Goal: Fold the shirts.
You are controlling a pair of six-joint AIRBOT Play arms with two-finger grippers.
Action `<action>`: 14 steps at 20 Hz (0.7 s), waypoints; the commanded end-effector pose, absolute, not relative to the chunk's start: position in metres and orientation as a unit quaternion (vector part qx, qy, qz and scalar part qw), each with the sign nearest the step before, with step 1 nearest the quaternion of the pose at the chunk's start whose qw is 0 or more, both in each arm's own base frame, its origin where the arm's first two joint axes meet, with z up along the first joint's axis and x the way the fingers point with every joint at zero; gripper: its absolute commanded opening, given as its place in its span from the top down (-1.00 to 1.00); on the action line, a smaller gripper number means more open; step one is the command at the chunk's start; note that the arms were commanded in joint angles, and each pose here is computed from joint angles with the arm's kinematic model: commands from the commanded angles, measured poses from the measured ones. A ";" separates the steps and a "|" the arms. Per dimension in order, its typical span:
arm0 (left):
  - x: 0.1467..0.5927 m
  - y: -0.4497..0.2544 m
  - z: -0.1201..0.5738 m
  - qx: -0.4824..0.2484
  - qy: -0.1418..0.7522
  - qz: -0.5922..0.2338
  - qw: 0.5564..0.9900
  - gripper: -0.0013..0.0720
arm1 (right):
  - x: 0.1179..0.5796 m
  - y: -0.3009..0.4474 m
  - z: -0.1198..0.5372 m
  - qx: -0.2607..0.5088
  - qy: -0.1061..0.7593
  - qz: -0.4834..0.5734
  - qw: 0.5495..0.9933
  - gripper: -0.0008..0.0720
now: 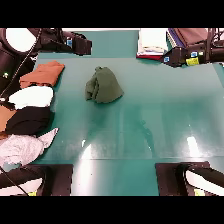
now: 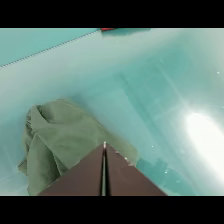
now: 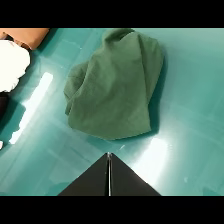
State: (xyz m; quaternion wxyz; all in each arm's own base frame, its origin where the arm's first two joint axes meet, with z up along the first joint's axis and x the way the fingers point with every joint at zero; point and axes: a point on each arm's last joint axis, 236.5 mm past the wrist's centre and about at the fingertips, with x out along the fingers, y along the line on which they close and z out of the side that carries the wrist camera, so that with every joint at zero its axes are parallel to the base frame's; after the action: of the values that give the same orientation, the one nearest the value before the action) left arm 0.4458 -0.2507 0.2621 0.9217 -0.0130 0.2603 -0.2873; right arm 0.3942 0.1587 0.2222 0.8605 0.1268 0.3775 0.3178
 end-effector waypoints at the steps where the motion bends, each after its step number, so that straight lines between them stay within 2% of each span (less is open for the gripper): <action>1: 0.446 -0.251 0.263 -0.013 0.260 -0.287 0.922 0.91 | 0.394 0.159 0.222 0.127 0.377 0.318 0.860 0.92; 14: 0.451 -0.254 0.273 -0.027 0.238 -0.290 0.927 0.91 | 0.394 0.159 0.222 0.127 0.377 0.318 0.860 0.92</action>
State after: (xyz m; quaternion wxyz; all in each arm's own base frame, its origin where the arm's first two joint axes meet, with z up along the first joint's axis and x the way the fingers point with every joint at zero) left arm 0.4467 -0.2524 0.2654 0.9226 -0.0192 0.2545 -0.2894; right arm 0.3942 0.1587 0.2222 0.8605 0.1268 0.3775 0.3178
